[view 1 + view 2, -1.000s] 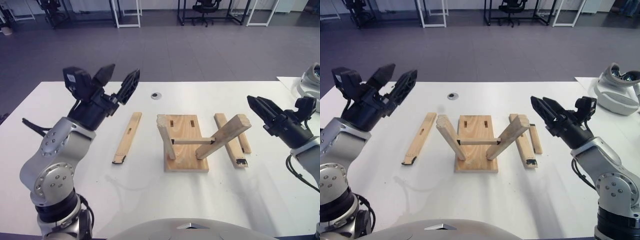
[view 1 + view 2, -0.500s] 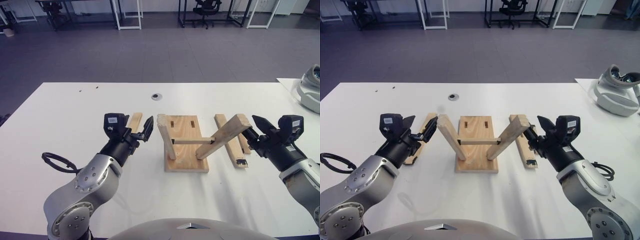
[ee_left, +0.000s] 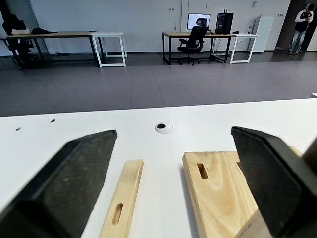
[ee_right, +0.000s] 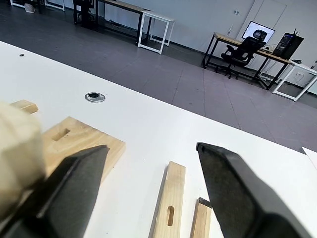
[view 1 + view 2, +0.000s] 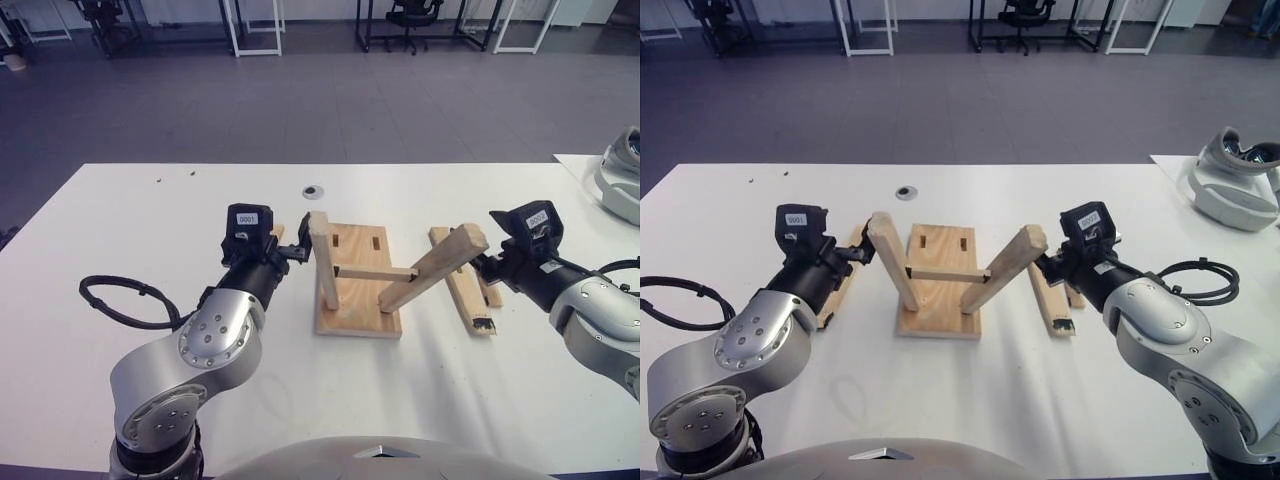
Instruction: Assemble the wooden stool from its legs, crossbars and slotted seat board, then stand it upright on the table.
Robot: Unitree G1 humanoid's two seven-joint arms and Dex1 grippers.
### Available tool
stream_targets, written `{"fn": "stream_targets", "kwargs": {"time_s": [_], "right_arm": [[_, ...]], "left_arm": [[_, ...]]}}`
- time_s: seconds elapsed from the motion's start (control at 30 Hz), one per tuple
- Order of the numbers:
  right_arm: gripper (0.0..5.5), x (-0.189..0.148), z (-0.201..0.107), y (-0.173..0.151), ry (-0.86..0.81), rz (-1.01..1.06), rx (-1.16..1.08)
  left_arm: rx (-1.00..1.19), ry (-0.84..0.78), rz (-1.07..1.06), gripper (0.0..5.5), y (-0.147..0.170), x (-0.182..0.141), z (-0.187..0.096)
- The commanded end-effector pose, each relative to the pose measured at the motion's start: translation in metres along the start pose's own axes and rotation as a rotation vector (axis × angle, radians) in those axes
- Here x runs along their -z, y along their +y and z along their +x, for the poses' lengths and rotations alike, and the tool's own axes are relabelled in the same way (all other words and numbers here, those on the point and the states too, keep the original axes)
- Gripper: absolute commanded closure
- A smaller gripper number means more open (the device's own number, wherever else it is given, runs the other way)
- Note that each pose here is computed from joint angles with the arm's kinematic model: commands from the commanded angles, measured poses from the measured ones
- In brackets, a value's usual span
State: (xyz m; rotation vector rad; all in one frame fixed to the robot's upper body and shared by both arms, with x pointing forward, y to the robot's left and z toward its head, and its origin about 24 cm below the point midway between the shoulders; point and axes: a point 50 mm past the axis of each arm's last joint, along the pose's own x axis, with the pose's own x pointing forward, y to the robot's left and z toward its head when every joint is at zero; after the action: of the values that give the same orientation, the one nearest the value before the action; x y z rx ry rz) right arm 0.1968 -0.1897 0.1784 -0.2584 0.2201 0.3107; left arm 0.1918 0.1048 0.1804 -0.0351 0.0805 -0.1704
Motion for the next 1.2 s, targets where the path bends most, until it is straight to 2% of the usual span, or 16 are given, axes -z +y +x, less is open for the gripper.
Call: {"fn": "stream_targets", "kwargs": {"time_s": [0.03, 0.2, 0.5, 0.6, 0.73, 0.8, 0.9, 0.97, 1.0, 1.1, 1.2], "right_arm": [[2.12, -0.025, 0.002, 0.036, -0.14, -0.014, -0.3], [2.12, -0.038, 0.008, 0.045, -0.201, 0.001, -0.374], [2.12, -0.042, 0.013, 0.048, -0.203, 0.0, -0.411], [2.12, -0.033, 0.016, 0.027, -0.172, 0.042, -0.294], [2.12, -0.011, 0.012, -0.005, -0.158, 0.159, -0.173], [2.12, -0.005, 0.014, -0.015, -0.173, 0.148, -0.179], [2.12, 0.023, 0.042, -0.038, -0.103, 0.034, -0.125], [2.12, 0.028, 0.064, -0.033, -0.132, -0.052, -0.213], [2.12, 0.025, 0.067, -0.017, -0.175, -0.064, -0.373], [2.12, 0.012, 0.045, 0.03, -0.281, 0.001, -0.816], [2.12, -0.002, 0.027, 0.053, -0.353, 0.16, -1.013]], "left_arm": [[0.256, -0.003, -0.024, 1.23, -0.033, -0.004, 0.001], [0.297, 0.018, -0.062, 1.23, -0.043, 0.001, 0.001], [0.381, -0.001, -0.116, 1.23, -0.052, -0.001, 0.0], [0.315, 0.048, -0.08, 1.23, -0.017, 0.017, -0.001], [0.235, 0.061, 0.058, 1.23, 0.053, 0.025, 0.006], [0.258, 0.036, 0.1, 1.23, 0.069, 0.021, 0.008], [0.359, -0.02, 0.149, 1.23, 0.079, 0.011, 0.013], [0.423, -0.022, 0.194, 1.23, 0.09, 0.006, 0.017], [0.469, 0.027, 0.253, 1.23, 0.1, 0.008, 0.016], [0.585, 0.267, 0.386, 1.23, 0.127, 0.022, 0.0], [0.764, 0.524, 0.49, 1.23, 0.132, 0.047, -0.027]]}}
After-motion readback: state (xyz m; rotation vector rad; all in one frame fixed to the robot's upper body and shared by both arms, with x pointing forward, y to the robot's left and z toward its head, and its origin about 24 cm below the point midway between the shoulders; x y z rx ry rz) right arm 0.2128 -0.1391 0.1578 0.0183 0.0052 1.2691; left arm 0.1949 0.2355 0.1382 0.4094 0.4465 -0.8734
